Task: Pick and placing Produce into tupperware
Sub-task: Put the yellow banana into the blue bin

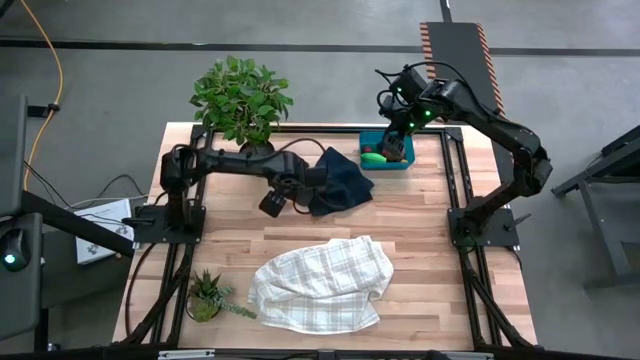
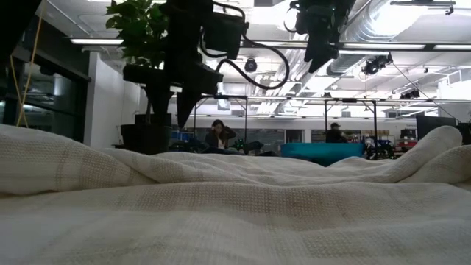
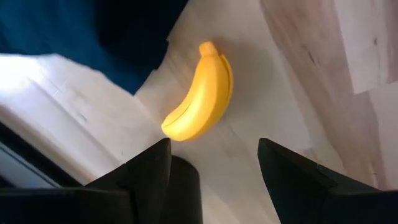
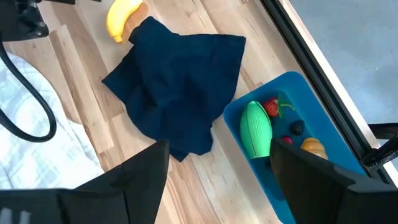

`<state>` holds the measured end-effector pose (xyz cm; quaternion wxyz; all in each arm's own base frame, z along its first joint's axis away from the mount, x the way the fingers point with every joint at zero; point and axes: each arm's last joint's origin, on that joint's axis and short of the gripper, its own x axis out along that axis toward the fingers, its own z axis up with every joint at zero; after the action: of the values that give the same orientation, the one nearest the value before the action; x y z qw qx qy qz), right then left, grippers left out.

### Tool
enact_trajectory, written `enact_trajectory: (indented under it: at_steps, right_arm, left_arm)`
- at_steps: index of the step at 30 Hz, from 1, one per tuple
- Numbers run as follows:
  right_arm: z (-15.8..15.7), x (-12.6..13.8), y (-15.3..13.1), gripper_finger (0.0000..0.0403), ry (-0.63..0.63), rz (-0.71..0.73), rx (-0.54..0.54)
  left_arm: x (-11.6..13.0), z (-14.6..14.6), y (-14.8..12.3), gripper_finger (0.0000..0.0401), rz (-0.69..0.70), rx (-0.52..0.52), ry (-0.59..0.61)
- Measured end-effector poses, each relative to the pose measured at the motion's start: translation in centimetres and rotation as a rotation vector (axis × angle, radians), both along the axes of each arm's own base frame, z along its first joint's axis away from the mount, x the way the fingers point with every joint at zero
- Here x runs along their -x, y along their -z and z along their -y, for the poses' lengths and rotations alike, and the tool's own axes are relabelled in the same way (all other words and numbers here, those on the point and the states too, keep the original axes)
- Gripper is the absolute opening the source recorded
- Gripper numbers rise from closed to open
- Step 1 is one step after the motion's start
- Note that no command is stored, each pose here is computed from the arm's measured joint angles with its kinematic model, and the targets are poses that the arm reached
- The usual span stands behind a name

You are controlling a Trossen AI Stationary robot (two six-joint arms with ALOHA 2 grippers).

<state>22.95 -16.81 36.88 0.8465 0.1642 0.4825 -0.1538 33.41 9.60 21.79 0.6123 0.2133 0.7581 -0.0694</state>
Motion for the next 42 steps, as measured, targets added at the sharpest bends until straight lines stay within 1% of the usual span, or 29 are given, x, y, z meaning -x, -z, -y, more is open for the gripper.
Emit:
enact_trajectory:
  at_steps: [6,10,18,24,27,32,34,42]
  right_arm:
    - [0.0,0.0,0.0,0.027,0.001,0.004,0.003]
    - [0.1,0.0,0.0,0.027,0.002,0.005,0.004]
    - [0.4,0.0,-0.1,0.027,0.013,0.024,0.023]
    - [0.7,0.1,-0.2,0.027,0.022,0.028,0.026]
    - [0.8,0.2,-0.2,0.027,0.027,0.031,0.026]
    - [1.1,0.3,-0.2,0.027,0.036,0.04,0.033]
    - [1.2,0.4,-0.2,0.027,0.041,0.04,0.034]
    - [1.2,0.4,-0.2,0.027,0.04,0.041,0.035]
  left_arm:
    - [-0.6,-0.2,0.1,0.023,0.044,0.033,0.104]
    - [-0.8,-0.2,0.1,0.023,0.064,0.069,0.141]
    - [-1.1,-1.2,0.9,0.023,0.084,0.081,0.124]
    - [-0.9,-1.9,1.9,0.023,0.053,0.108,0.082]
    - [-1.0,-2.0,1.9,0.023,0.078,0.122,0.069]
    - [-0.9,-2.0,2.2,0.023,0.063,0.14,0.055]
    - [-1.1,-2.0,2.3,0.023,0.078,0.143,0.057]
    - [-1.4,-2.2,4.0,0.023,0.021,0.144,0.055]
